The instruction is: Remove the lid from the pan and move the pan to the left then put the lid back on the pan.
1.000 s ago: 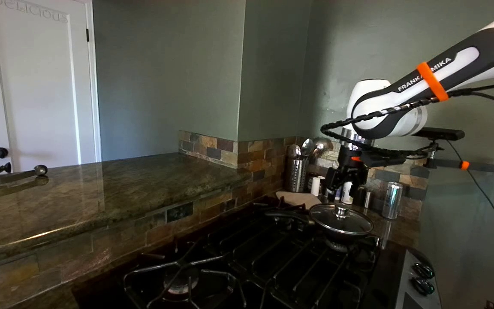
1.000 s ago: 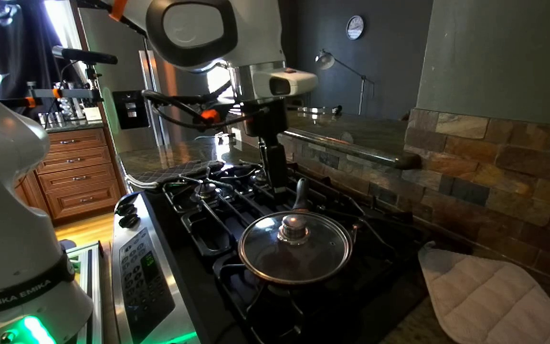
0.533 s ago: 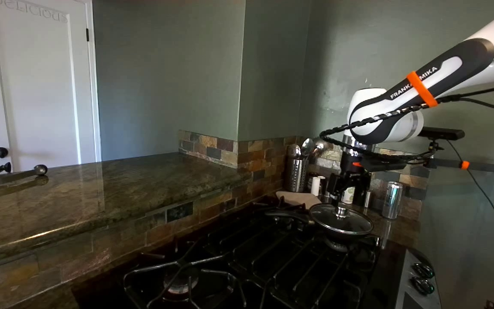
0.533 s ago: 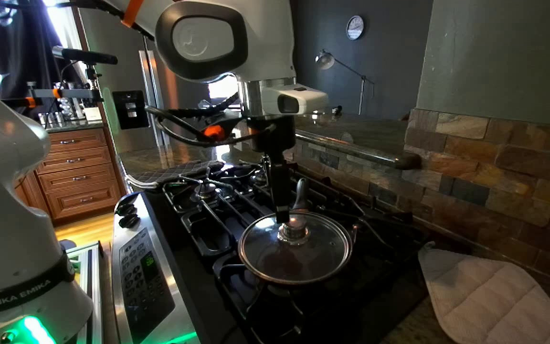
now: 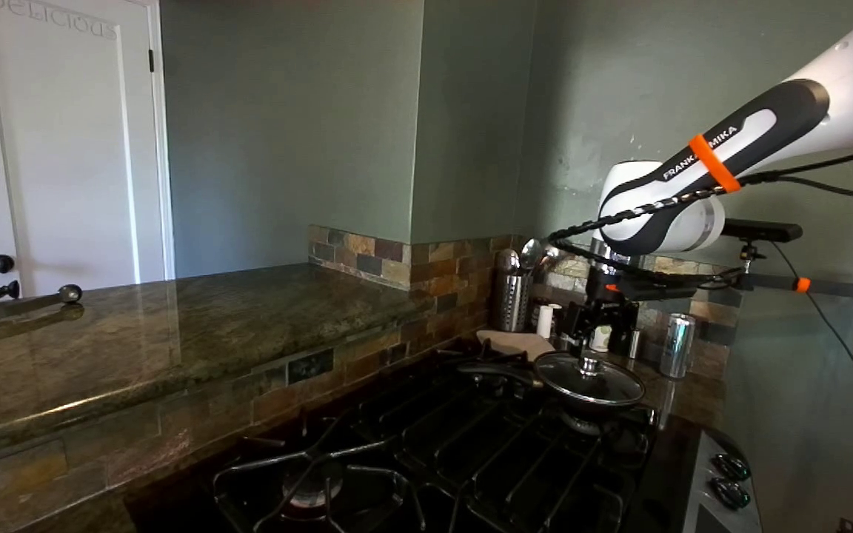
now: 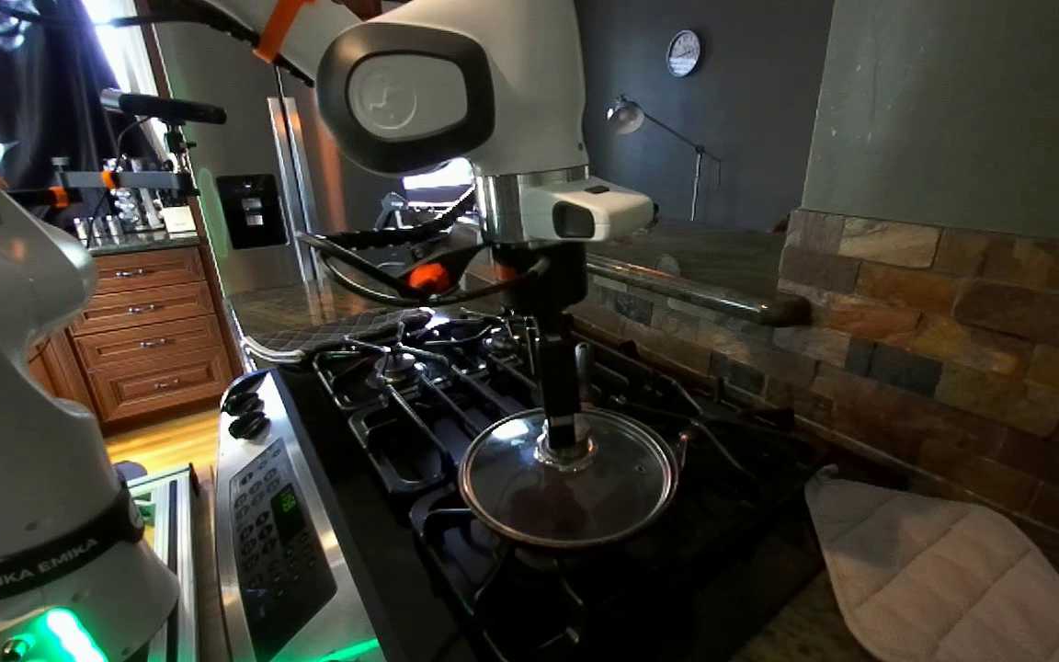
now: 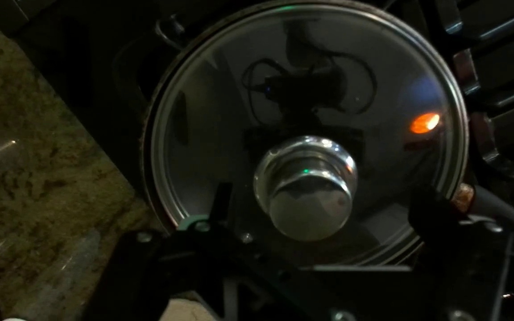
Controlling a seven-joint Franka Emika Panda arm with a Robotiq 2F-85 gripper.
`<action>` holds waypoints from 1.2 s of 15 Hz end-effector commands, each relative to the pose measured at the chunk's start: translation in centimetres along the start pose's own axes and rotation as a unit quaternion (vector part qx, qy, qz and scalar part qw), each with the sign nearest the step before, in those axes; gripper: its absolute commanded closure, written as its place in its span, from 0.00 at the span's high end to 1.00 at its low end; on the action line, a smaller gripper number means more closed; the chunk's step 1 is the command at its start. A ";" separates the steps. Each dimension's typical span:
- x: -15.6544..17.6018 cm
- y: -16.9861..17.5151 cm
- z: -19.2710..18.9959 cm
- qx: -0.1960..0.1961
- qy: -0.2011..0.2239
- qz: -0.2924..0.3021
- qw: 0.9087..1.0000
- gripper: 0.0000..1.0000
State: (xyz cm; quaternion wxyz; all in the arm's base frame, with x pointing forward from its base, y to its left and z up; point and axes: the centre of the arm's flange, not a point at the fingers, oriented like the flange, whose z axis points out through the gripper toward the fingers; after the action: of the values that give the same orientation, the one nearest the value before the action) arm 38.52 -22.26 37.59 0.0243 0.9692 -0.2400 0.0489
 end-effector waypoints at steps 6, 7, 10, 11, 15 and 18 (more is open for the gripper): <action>2.2 -1.2 1.3 -0.003 -0.002 -0.001 1.000 0.75; 2.3 -1.3 1.4 -0.005 -0.005 -0.004 1.000 0.71; 2.6 -1.4 1.6 -0.010 -0.008 -0.005 1.000 0.49; 2.7 -1.4 1.6 -0.010 -0.010 -0.006 1.000 0.46; 3.0 -1.3 1.6 -0.014 -0.012 -0.005 1.000 0.74; 3.0 -1.3 1.5 -0.015 -0.015 -0.006 1.000 0.95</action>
State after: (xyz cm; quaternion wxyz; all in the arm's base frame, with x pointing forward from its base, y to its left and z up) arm 41.40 -22.67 36.41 0.0328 0.9719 -0.2293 0.0426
